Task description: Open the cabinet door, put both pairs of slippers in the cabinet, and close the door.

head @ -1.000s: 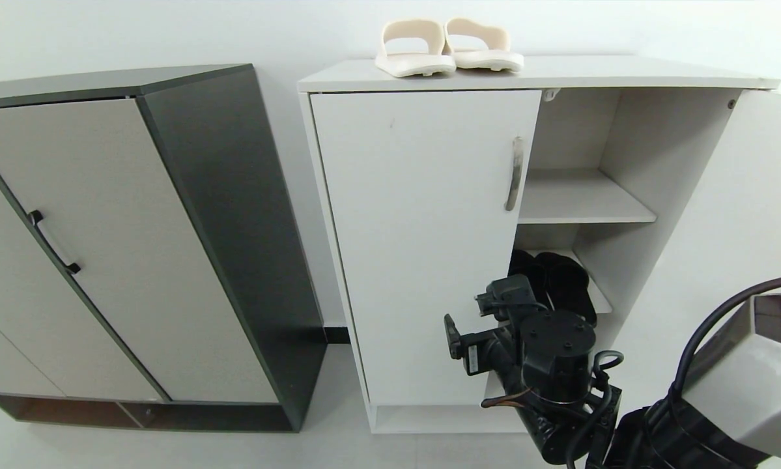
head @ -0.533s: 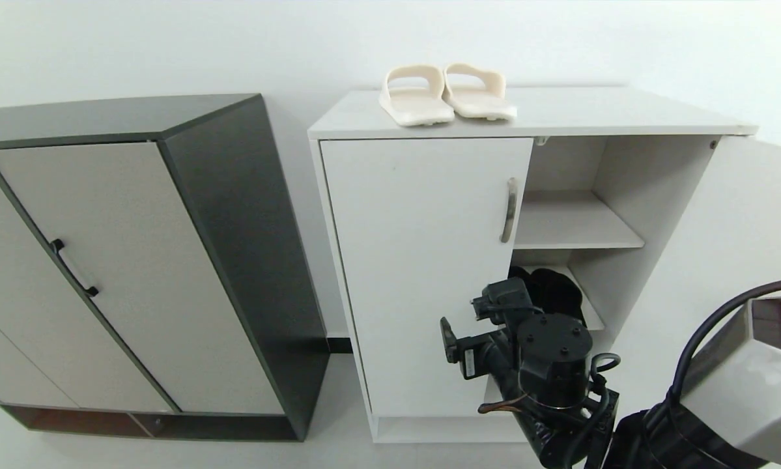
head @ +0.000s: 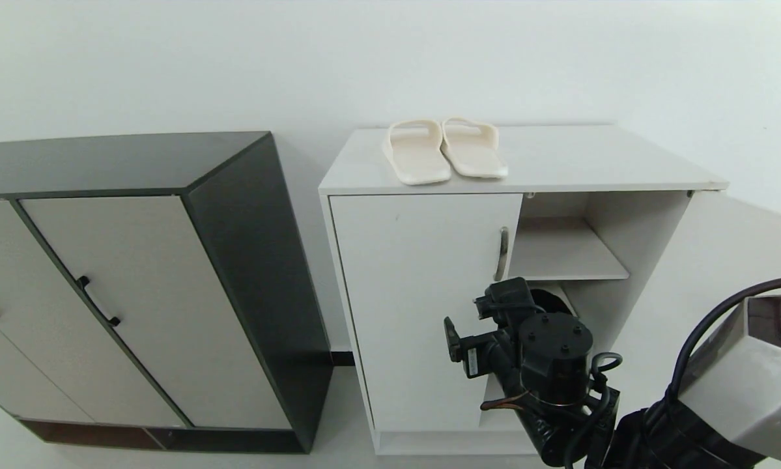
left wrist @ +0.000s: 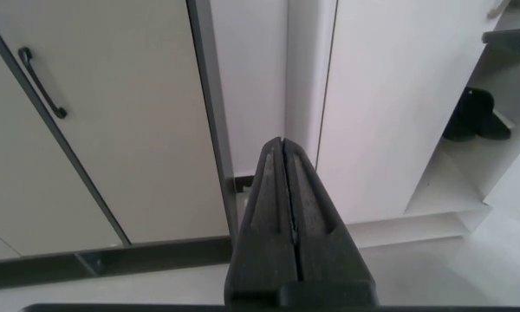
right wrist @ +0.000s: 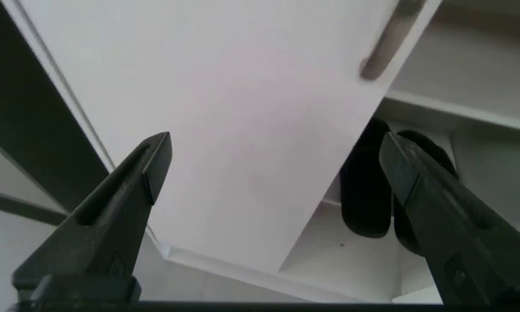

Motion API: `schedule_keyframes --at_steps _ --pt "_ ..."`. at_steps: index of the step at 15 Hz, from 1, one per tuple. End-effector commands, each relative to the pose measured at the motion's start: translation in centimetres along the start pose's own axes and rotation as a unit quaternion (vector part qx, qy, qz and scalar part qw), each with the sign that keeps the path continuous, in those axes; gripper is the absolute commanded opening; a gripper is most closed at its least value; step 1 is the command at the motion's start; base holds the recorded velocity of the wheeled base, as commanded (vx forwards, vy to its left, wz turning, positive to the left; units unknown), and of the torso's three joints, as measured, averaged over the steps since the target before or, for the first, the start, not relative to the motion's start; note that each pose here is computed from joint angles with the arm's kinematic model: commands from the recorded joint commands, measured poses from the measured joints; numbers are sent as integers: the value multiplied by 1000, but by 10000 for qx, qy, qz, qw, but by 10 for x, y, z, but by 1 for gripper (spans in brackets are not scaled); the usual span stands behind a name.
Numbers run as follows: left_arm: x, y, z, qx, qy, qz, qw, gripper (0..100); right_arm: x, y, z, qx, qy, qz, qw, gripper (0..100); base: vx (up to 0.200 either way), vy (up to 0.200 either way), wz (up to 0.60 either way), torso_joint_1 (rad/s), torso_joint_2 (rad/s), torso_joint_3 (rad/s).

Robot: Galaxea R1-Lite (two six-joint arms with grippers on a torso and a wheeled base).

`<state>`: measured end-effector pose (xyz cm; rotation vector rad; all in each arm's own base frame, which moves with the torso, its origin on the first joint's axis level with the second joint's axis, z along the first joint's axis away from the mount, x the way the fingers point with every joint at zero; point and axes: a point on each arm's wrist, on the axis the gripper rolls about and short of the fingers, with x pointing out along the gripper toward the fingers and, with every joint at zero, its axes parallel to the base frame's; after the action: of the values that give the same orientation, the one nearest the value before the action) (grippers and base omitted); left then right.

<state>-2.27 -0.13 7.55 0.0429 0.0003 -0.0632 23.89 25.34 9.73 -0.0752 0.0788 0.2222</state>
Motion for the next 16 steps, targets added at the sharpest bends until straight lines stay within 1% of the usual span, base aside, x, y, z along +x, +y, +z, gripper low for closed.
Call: schedule_keyframes --at_steps 1,8,16 --pt "0 0 0 0 -1 2 10000 0 0 0 -1 -7 8 0 10000 100 0 0 0 163 -481 -320" --pt "0 0 0 0 -1 2 10000 0 0 0 -1 -7 8 0 10000 100 0 0 0 190 -498 -311" --pt "0 0 0 8 -1 2 10000 0 0 0 0 7 -11 0 10000 100 0 0 0 241 -551 -319"
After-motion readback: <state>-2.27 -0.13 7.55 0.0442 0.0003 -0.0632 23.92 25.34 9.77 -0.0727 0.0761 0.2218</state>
